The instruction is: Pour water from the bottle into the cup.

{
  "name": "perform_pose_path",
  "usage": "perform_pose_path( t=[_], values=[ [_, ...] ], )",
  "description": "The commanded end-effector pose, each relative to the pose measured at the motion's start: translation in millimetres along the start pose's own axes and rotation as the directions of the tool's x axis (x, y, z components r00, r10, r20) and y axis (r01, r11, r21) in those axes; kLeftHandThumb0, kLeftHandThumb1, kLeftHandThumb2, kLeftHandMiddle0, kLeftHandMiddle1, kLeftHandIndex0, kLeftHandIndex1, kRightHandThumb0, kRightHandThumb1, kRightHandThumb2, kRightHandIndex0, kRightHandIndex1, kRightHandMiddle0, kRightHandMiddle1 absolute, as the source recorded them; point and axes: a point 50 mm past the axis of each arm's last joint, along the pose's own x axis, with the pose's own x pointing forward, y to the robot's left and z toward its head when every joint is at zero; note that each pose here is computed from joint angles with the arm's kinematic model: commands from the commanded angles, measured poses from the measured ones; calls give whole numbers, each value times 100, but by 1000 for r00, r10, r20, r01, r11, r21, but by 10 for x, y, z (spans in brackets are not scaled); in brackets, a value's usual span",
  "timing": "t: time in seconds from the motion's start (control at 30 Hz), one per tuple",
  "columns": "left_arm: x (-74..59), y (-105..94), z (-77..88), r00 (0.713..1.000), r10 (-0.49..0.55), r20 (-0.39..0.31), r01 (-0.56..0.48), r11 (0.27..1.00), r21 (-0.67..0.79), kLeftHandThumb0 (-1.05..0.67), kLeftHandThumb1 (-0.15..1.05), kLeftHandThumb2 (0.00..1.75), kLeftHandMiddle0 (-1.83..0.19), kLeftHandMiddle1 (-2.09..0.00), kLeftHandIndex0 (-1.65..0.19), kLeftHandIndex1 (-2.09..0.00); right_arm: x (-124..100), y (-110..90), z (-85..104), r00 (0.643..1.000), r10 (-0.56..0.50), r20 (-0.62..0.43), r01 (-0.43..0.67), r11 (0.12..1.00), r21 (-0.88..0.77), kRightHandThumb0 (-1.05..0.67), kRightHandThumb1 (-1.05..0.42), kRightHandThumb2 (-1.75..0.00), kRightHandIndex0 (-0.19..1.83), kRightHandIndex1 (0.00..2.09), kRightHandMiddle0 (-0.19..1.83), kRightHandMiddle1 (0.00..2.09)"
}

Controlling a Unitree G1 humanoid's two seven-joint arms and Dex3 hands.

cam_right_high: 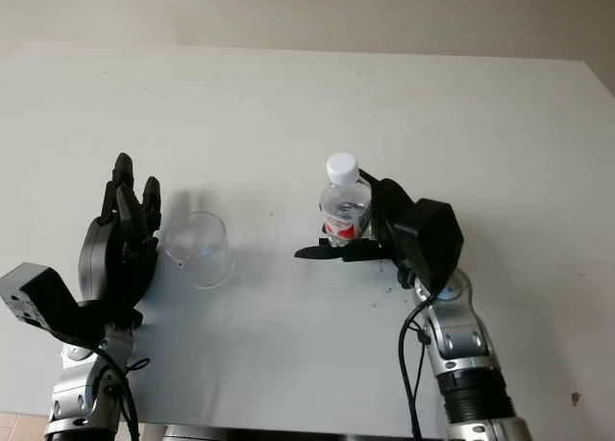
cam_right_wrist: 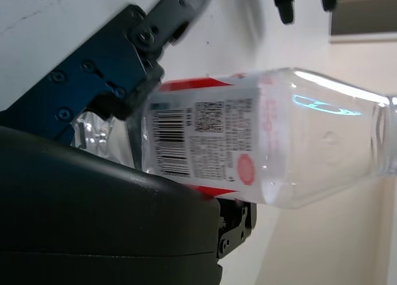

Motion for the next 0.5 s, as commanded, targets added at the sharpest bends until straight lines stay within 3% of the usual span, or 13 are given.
perform_pose_path(
  t=[0.0, 0.2, 0.47],
  values=[
    [0, 26, 32, 1000, -11, 11, 11, 1000, 8, -77, 105, 73, 8, -5, 14, -5, -78, -34, -127, 1000, -21, -22, 22, 999, 32, -58, -96, -5, -13, 193, -15, 186],
    [13, 30, 37, 1000, -9, 12, 9, 1000, 8, -76, 105, 73, 8, -5, 14, -6, -159, -34, -223, 998, -50, -42, 52, 998, 42, -61, -94, -5, -16, 117, -18, 109],
    [19, 24, 44, 1000, -9, 11, 9, 1000, 4, -76, 105, 74, 8, -5, 13, -6, -196, -6, -278, 996, -66, -59, 70, 995, 65, -63, -92, -5, -12, 86, -12, 80]
  ],
)
